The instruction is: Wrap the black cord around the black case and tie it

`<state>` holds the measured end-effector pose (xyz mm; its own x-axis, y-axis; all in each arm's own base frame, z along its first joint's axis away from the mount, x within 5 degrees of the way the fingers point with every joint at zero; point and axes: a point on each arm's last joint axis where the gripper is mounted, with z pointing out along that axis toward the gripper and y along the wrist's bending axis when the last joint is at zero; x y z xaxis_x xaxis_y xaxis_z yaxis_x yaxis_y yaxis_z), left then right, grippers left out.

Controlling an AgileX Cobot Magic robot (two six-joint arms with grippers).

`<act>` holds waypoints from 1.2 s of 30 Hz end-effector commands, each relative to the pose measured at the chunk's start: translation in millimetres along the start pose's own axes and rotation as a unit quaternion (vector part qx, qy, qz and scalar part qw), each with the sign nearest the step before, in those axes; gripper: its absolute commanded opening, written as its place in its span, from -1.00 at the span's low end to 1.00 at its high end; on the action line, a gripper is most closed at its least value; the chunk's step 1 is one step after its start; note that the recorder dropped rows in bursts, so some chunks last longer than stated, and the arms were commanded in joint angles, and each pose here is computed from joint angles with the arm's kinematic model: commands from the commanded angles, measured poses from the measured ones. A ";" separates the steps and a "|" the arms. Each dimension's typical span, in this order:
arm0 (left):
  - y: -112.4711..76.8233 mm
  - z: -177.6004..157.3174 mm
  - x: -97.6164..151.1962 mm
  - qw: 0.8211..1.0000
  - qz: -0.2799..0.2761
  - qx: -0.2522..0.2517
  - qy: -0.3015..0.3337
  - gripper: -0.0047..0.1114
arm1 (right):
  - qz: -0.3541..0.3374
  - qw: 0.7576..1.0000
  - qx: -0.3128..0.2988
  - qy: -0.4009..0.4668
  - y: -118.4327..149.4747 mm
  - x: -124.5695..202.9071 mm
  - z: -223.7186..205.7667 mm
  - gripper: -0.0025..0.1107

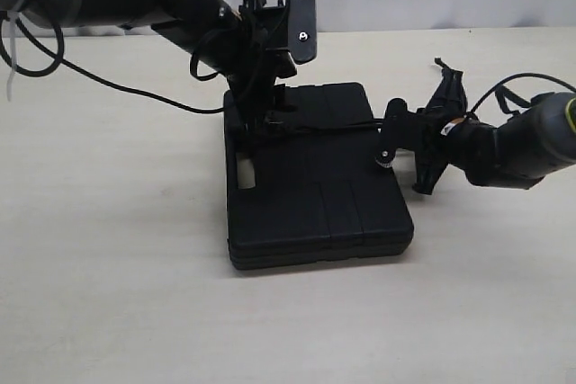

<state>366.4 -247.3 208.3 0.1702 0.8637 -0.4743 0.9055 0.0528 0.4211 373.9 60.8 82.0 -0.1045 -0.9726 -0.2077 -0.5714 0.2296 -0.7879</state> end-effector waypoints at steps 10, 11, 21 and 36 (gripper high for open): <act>-14.2 35.0 2.8 0.997 0.017 0.041 -0.061 -0.11 | 0.021 0.999 0.042 -0.008 -15.9 -24.5 -18.3 -0.88; -15.0 38.3 4.3 0.997 0.024 0.041 -0.060 -0.11 | 0.023 0.999 0.044 -0.009 -18.3 -25.0 -20.6 -0.88; -16.5 56.9 15.6 0.997 0.063 0.024 -0.041 -0.71 | 0.050 0.997 0.054 -0.006 -27.7 -25.2 -31.2 -0.88; -8.2 53.6 41.4 0.996 0.081 0.024 0.033 -0.92 | 0.073 0.995 0.069 0.015 -32.8 -14.1 -30.3 -0.88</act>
<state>383.1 -250.5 145.8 0.3009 0.8739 -0.3818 0.8825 -0.1033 0.4589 366.0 80.4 118.3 -0.1390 -0.9508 -0.2768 -0.5087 0.3083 -0.8038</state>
